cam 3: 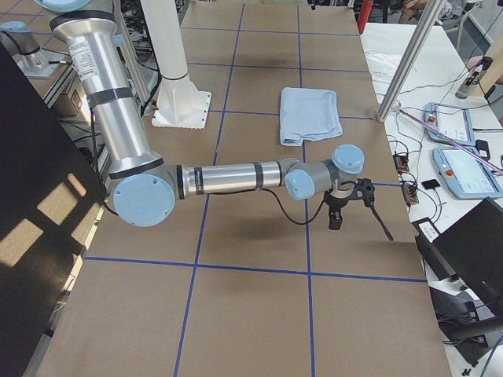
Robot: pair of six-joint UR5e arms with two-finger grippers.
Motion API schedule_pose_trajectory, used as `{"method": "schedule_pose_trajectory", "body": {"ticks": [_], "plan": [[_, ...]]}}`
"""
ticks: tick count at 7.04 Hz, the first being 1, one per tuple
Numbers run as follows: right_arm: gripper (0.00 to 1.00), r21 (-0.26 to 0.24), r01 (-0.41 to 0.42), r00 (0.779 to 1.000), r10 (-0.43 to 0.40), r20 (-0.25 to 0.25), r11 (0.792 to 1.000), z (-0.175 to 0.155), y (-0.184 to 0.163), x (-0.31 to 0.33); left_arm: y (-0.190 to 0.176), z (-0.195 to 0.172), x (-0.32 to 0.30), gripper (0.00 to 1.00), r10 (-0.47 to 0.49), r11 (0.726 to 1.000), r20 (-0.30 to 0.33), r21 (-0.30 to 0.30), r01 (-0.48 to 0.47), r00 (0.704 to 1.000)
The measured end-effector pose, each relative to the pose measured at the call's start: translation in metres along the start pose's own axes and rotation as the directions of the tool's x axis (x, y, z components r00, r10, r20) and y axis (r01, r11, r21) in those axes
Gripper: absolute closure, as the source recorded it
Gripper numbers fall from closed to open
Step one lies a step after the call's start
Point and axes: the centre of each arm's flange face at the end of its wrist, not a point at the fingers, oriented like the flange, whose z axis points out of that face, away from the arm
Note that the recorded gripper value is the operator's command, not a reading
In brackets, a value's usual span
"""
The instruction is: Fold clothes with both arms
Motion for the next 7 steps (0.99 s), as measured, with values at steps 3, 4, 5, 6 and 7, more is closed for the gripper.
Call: {"method": "schedule_pose_trajectory", "body": {"ticks": [3, 4, 5, 6, 7], "plan": [[0.00, -0.003, 0.020, 1.000, -0.020, -0.024, 1.000, -0.022, 0.070, 0.110, 0.034, -0.034, -0.032, 0.00, -0.042, 0.998, 0.019, -0.038, 0.042, 0.999], [0.00, -0.011, 0.006, 0.999, -0.006, -0.031, 1.000, -0.035, 0.083, 0.120, 0.047, -0.040, -0.039, 0.00, -0.037, 0.997, 0.034, -0.064, 0.039, 0.999], [0.00, -0.029, -0.014, 0.999, 0.012, -0.043, 0.999, -0.044, 0.088, 0.121, 0.080, -0.042, -0.049, 0.00, -0.022, 0.995, 0.054, -0.099, 0.027, 0.998], [0.00, -0.037, -0.020, 0.999, 0.018, -0.052, 0.999, -0.050, 0.091, 0.120, 0.113, -0.043, -0.054, 0.00, -0.014, 0.992, 0.061, -0.127, 0.022, 0.998], [0.00, -0.041, -0.017, 0.998, 0.014, -0.069, 0.999, -0.051, 0.093, 0.120, 0.123, -0.045, -0.054, 0.00, -0.012, 0.991, 0.062, -0.135, 0.020, 0.998]]}}
